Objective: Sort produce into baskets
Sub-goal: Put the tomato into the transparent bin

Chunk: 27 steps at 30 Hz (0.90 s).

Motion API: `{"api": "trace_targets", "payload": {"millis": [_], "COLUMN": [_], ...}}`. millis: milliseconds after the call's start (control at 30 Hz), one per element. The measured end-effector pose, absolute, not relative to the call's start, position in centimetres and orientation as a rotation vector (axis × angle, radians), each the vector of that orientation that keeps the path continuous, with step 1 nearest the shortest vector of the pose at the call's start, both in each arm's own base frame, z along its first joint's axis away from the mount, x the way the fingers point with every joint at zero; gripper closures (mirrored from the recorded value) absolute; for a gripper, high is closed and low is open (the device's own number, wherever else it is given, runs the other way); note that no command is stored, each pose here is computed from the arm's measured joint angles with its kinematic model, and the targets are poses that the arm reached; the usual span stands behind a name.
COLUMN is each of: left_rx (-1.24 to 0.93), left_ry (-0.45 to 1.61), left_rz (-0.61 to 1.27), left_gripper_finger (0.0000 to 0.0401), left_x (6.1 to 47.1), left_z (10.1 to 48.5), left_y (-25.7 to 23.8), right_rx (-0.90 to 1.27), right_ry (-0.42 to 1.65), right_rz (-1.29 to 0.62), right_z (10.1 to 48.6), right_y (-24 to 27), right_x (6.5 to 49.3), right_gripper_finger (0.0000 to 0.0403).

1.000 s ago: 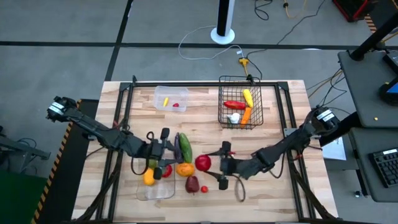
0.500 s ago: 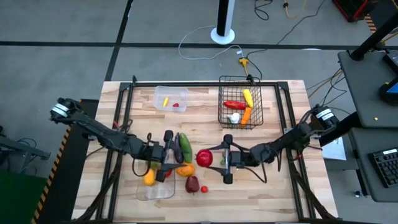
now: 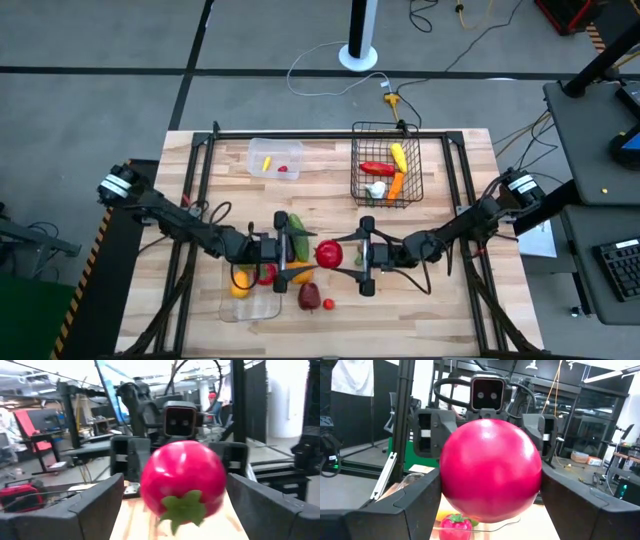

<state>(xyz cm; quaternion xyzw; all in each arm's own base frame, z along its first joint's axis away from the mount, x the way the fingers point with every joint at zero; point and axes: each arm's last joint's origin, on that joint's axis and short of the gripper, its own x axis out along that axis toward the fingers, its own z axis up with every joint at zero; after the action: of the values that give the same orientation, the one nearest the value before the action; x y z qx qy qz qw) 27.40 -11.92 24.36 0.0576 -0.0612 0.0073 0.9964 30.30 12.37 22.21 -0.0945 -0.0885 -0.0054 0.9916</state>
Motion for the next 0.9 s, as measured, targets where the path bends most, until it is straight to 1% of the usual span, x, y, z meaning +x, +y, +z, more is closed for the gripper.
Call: {"api": "trace_targets", "payload": {"millis": [233, 367, 567, 900], "left_rx": [0.110, 0.101, 0.133, 0.133], "left_ry": [-0.131, -0.157, -0.154, -0.153], "left_rz": [-0.011, -0.074, -0.066, -0.060], "left_gripper_finger": [0.0066, 0.0066, 0.0068, 0.0115], "left_x": [28.0, 28.6, 30.2, 30.1], "left_z": [23.9, 23.5, 23.2, 23.2], "left_y": [-11.5, -11.5, -11.9, -11.9], "right_rx": [-0.187, -0.188, -0.191, -0.181], "right_ry": [-0.172, -0.171, -0.168, -0.159], "right_rz": [-0.010, -0.010, -0.006, -0.005], "right_z": [22.1, 22.1, 22.1, 22.0], "right_y": [12.4, 12.4, 12.4, 12.4], "right_x": [30.3, 30.3, 30.3, 30.3], "right_gripper_finger": [0.0101, 0.0101, 0.0101, 0.0099]}}
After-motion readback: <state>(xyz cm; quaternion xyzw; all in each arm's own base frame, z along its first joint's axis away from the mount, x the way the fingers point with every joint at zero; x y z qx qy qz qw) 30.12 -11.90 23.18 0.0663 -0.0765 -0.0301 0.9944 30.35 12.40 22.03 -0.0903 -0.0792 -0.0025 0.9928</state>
